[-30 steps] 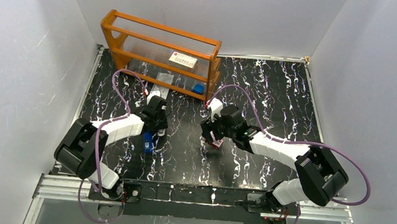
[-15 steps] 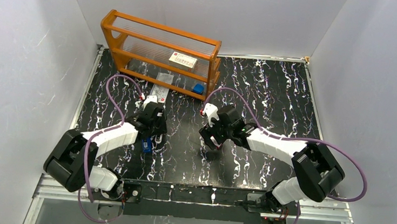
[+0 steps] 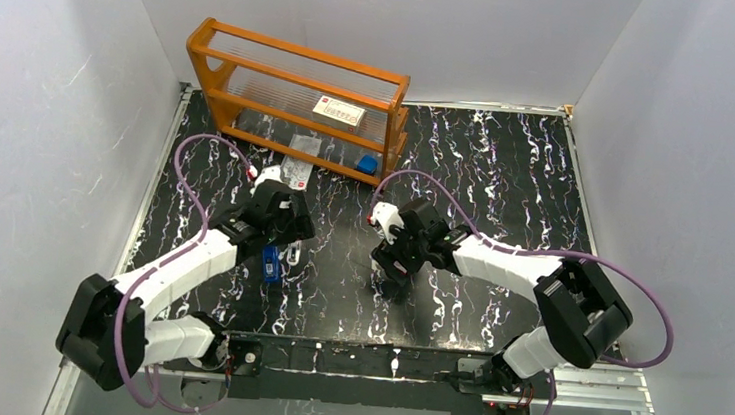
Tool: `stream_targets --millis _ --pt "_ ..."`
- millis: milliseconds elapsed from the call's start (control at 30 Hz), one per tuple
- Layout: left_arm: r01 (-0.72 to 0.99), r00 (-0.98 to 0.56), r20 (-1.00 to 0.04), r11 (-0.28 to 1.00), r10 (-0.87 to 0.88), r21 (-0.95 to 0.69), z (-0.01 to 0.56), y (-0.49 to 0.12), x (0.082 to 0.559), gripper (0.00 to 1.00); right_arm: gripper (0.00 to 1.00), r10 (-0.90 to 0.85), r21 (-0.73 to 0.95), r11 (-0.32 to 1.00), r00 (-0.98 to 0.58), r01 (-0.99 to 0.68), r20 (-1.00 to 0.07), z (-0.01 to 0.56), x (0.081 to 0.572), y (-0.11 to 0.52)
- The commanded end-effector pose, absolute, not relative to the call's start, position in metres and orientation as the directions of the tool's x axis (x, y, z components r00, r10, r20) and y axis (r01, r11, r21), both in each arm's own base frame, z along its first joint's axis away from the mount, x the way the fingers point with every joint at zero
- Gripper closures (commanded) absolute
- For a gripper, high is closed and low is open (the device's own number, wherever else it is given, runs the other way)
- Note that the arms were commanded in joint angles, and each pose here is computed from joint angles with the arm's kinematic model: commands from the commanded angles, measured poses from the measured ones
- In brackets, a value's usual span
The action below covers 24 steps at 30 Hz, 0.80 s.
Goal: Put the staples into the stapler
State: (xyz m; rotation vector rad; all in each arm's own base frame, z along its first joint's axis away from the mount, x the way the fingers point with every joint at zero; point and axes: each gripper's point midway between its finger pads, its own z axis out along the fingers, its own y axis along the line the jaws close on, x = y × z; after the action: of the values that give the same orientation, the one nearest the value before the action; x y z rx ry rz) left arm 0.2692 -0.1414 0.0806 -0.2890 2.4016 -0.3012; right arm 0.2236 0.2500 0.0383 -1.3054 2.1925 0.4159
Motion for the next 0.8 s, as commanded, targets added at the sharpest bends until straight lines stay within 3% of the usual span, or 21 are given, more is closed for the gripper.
stream_targets --millis 0,133,467,533,633,767 --pt "-0.125 -0.765 -0.553 0.919 -0.329 -0.374 0.104 -0.152 0.253 0.23 0.2 -0.723 -0.036 0.449 -0.339 -0.893 -0.602 0.048 0.229 0.255" --pt "-0.081 -0.78 -0.525 0.887 -0.341 -0.455 0.122 -0.165 0.243 0.27 0.27 -0.748 -0.068 0.421 -0.304 -0.905 -0.59 0.043 0.231 0.251" --pt "0.013 -0.871 -0.366 0.731 -0.326 -0.682 0.136 -0.219 0.224 0.36 0.32 -0.785 -0.112 0.389 -0.266 -0.914 -0.56 0.029 0.244 0.255" --pt "0.016 -0.881 -0.341 0.699 -0.328 -0.715 0.137 -0.227 0.223 0.38 0.39 -0.786 -0.114 0.39 -0.265 -0.914 -0.559 0.027 0.246 0.256" --pt "0.021 -0.899 -0.301 0.654 -0.32 -0.756 0.138 -0.237 0.222 0.42 0.59 -0.789 -0.089 0.351 -0.244 -0.932 -0.564 0.027 0.242 0.261" --pt "0.006 -0.913 -0.253 0.607 -0.321 -0.794 0.137 -0.243 0.222 0.43 0.63 -0.784 -0.059 0.267 -0.181 -0.962 -0.594 0.035 0.232 0.266"
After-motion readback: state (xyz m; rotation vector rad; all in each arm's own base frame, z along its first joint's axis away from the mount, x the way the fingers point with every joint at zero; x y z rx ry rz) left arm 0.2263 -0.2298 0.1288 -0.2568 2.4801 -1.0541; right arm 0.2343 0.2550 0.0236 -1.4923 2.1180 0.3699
